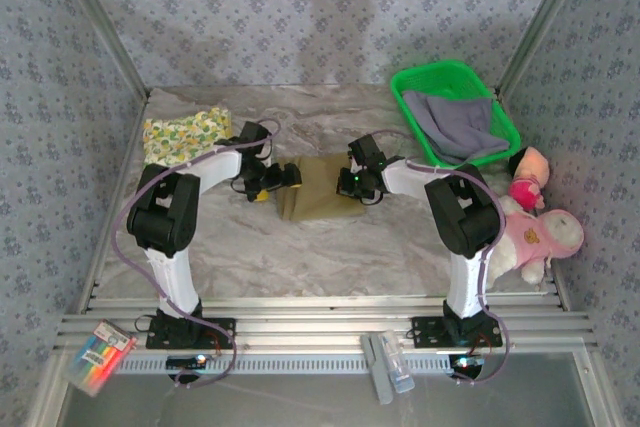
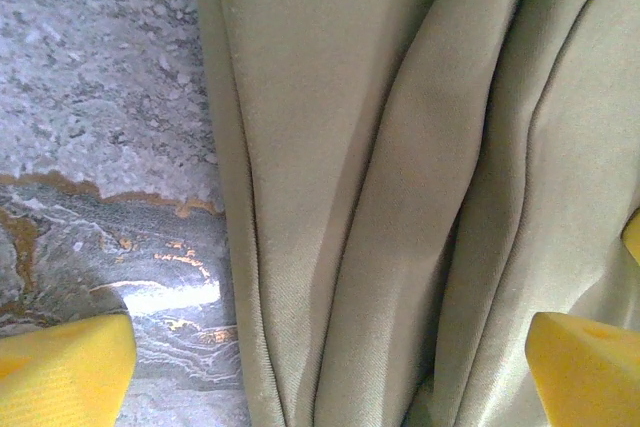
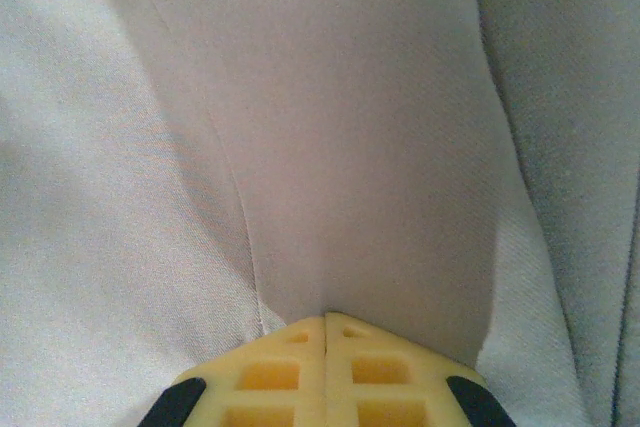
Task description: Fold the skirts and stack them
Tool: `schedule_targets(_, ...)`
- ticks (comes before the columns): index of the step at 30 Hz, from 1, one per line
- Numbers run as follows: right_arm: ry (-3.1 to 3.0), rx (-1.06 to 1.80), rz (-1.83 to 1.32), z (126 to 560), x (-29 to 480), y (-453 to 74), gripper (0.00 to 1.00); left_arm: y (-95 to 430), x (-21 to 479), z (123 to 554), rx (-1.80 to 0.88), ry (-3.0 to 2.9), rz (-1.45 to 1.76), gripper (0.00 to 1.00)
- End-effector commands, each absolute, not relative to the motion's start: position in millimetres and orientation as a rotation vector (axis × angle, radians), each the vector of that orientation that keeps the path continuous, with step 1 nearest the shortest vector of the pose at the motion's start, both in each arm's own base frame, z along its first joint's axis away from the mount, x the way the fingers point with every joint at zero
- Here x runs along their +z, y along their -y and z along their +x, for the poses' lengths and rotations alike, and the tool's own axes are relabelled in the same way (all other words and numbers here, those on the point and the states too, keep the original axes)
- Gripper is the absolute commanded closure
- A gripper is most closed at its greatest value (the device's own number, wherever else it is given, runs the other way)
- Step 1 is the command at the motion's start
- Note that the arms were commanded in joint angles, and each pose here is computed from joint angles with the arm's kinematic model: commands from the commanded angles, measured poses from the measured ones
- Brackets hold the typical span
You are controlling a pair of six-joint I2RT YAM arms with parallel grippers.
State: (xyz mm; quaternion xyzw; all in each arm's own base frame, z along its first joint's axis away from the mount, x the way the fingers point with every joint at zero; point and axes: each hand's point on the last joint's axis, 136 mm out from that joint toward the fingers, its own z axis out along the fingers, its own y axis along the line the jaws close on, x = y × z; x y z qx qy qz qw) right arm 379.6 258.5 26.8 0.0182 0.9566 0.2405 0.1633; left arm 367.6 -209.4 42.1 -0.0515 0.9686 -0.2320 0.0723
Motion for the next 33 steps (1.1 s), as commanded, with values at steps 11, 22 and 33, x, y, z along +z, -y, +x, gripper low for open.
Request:
schedule_targets(11, -2.887, 0.571, 0.090, 350.5, -17.4, -242.8, 1.00, 252.2, 62.9, 371.3, -0.861, -2.818, 0.007, 0.00)
schedule_targets(22, -2.889, 0.573, 0.089, 349.8, -18.2, -243.0, 1.00, 239.1, 53.9, 363.3, -0.439, -2.898, 0.034, 0.04)
schedule_targets(33, -2.888, 0.575, 0.090, 349.5, -17.7, -242.7, 1.00, 234.3, 27.0, 358.2, -0.363, -2.983, -0.012, 0.16)
